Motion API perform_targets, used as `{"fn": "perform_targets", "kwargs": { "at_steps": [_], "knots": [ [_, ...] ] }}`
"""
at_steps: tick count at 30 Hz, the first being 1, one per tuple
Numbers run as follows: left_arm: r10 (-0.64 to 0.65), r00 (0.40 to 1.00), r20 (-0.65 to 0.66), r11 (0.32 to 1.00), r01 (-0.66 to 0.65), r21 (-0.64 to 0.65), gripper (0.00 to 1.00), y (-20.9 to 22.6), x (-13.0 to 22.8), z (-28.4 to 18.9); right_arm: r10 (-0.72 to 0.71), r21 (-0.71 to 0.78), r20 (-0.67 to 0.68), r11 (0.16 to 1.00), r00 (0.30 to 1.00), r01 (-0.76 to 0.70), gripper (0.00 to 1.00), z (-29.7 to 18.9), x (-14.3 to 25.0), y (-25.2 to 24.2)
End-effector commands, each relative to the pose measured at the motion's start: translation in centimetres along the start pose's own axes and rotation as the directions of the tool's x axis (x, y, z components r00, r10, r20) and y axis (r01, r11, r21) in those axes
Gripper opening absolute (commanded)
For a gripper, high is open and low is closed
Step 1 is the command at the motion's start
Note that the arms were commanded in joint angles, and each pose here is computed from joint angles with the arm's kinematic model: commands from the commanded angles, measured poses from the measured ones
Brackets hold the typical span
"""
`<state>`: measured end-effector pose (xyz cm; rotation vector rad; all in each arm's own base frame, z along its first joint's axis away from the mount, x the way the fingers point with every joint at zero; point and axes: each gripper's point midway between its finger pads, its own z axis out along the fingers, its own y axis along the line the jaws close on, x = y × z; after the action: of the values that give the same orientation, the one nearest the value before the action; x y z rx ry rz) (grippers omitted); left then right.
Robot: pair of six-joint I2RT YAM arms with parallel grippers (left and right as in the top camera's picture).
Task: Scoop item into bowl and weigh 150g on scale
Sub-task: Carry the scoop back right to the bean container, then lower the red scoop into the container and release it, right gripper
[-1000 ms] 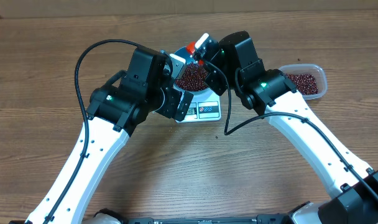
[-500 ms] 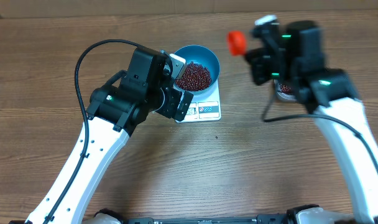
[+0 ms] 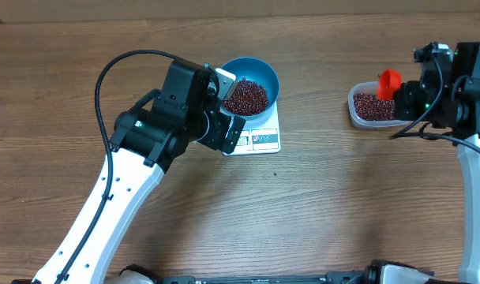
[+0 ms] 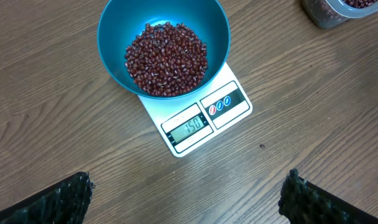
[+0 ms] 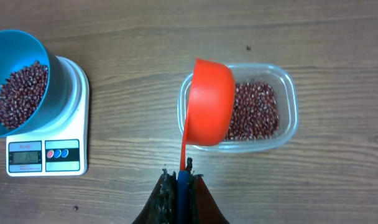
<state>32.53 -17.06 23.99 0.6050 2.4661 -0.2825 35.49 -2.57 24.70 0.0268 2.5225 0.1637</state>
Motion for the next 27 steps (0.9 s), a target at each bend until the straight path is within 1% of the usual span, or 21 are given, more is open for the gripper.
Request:
{"fn": "perform_targets", "kwargs": {
  "at_steps": [1, 2, 4, 5, 6, 8, 9, 12, 14, 18, 20, 22, 25, 27],
  "knots": [
    [0.017, 1.0, 0.006, 1.0, -0.017, 0.012, 1.0, -0.1, -0.3, 0.0, 0.0, -0.009, 0.007, 1.0, 1.0, 0.0, 0.04, -0.3, -0.3, 0.2],
    [0.017, 1.0, 0.006, 1.0, -0.017, 0.012, 1.0, -0.1, -0.3, 0.0, -0.011, -0.034, 0.006, 0.999, 1.0, 0.012, 0.04, -0.3, -0.3, 0.7],
    [0.017, 1.0, 0.006, 1.0, -0.017, 0.012, 1.0, -0.1, -0.3, 0.0, -0.075, -0.138, 0.011, 0.988, 0.997, 0.075, 0.04, -0.4, -0.1, 2.6],
    [0.017, 1.0, 0.006, 1.0, -0.017, 0.012, 1.0, -0.1, -0.3, 0.0, -0.137, -0.214, 0.023, 0.967, 0.99, 0.139, 0.04, -0.7, 0.2, 3.9],
    [0.017, 1.0, 0.006, 1.0, -0.017, 0.012, 1.0, -0.1, -0.3, 0.0, -0.176, -0.26, 0.033, 0.949, 0.984, 0.178, 0.04, -0.9, 0.4, 4.8],
    [0.017, 1.0, 0.006, 1.0, -0.017, 0.012, 1.0, -0.1, -0.3, 0.0, -0.116, -0.195, 0.018, 0.974, 0.993, 0.117, 0.04, -0.6, 0.1, 3.7],
    [0.017, 1.0, 0.006, 1.0, -0.017, 0.012, 1.0, -0.1, -0.3, 0.0, -0.044, -0.113, 0.011, 0.993, 0.999, 0.045, 0.04, -0.4, -0.2, 2.2],
    [0.017, 1.0, 0.006, 1.0, -0.017, 0.012, 1.0, -0.1, -0.3, 0.0, 0.069, 0.035, 0.027, 0.997, 0.997, -0.07, 0.04, -0.3, -0.7, -0.7],
    [0.017, 1.0, 0.006, 1.0, -0.017, 0.012, 1.0, -0.1, -0.3, 0.0, 0.116, 0.073, 0.041, 0.99, 0.992, -0.119, 0.04, -0.3, -1.0, -1.5],
    [0.017, 1.0, 0.006, 1.0, -0.017, 0.012, 1.0, -0.1, -0.3, 0.0, 0.195, 0.069, 0.059, 0.978, 0.979, -0.199, 0.04, 0.9, -1.6, -1.9],
    [0.017, 1.0, 0.006, 1.0, -0.017, 0.012, 1.0, -0.1, -0.3, 0.0, 0.331, 0.063, 0.055, 0.94, 0.942, -0.334, 0.04, 2.5, -1.6, -2.2],
    [0.017, 1.0, 0.006, 1.0, -0.017, 0.012, 1.0, -0.1, -0.3, 0.0, 0.455, 0.071, 0.025, 0.887, 0.89, -0.456, 0.04, 4.4, -1.0, -2.6],
    [0.017, 1.0, 0.006, 1.0, -0.017, 0.012, 1.0, -0.1, -0.3, 0.0, 0.622, 0.113, -0.029, 0.78, 0.782, -0.616, 0.04, 7.1, 0.6, -3.4],
    [0.017, 1.0, 0.006, 1.0, -0.017, 0.012, 1.0, -0.1, -0.3, 0.0, 0.695, 0.148, -0.058, 0.716, 0.717, -0.682, 0.04, 8.3, 1.7, -3.9]
  ]
}}
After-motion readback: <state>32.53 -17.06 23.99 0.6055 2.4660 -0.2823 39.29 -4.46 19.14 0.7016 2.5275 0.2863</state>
